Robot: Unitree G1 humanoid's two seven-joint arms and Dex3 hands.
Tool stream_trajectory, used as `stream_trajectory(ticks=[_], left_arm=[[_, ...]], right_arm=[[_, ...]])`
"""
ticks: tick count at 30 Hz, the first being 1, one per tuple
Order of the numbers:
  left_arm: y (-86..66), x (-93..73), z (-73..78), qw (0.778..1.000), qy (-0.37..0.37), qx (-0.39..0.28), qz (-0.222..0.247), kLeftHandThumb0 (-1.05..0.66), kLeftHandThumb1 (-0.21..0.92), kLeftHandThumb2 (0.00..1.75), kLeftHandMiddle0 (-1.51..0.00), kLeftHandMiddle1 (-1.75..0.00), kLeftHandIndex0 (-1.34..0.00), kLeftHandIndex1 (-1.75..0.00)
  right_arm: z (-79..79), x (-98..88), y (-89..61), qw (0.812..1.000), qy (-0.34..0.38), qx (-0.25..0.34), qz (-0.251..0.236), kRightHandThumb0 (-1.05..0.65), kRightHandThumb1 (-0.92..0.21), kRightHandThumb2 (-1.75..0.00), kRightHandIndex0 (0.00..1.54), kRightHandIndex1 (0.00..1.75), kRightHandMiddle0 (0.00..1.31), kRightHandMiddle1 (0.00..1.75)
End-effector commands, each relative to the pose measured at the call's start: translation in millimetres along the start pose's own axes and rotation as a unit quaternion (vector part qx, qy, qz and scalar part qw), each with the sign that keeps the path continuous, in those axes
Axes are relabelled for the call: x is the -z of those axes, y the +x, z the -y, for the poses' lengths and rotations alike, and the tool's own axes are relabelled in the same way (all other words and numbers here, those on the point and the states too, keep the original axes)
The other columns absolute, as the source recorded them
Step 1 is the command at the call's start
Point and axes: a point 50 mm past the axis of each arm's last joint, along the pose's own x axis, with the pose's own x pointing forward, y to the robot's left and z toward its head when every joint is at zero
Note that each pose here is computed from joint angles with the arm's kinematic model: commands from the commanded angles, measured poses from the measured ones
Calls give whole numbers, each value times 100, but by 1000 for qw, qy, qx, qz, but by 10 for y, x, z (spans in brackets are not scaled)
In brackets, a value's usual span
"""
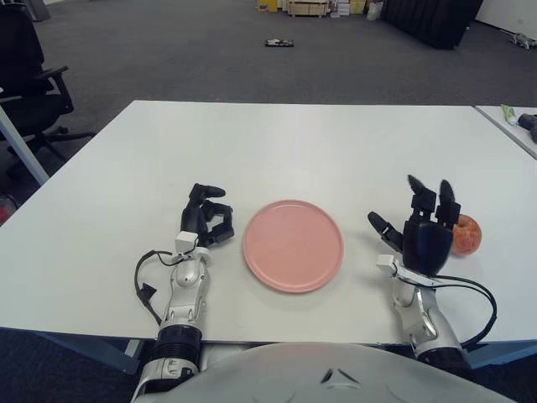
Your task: Put the apple into the plate.
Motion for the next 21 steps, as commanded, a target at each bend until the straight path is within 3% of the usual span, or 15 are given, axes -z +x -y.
stream_trajectory(ticks=[1,7,17,19,21], left_arm=[[0,24,1,1000,3,-1,-7,0,43,110,-58,-147,-42,-175],[-1,25,0,1000,3,0,-7,0,43,110,-57,-149,-42,-175],[-8,26,-8,1000,-3,2,-6,0,43,110,-57,-148,-43,-175],[-9,27,-8,1000,-3,2,-6,0,43,110,-57,-148,-43,-175],[-10,28,-9,1000,-3,2,-6,0,43,110,-57,-147,-43,-175]], right_arm=[[45,21,87,999,-29,28,-6,-93,-75,-44,0,0,0,2],[82,241,135,996,-74,45,-31,-94,-73,-41,0,0,0,0],[172,405,191,987,-127,64,-70,-101,-73,-36,0,0,0,0],[518,234,214,982,-138,109,-70,-103,-75,-33,0,0,0,0],[539,275,216,973,-157,156,-73,-104,-76,-31,0,0,0,0]])
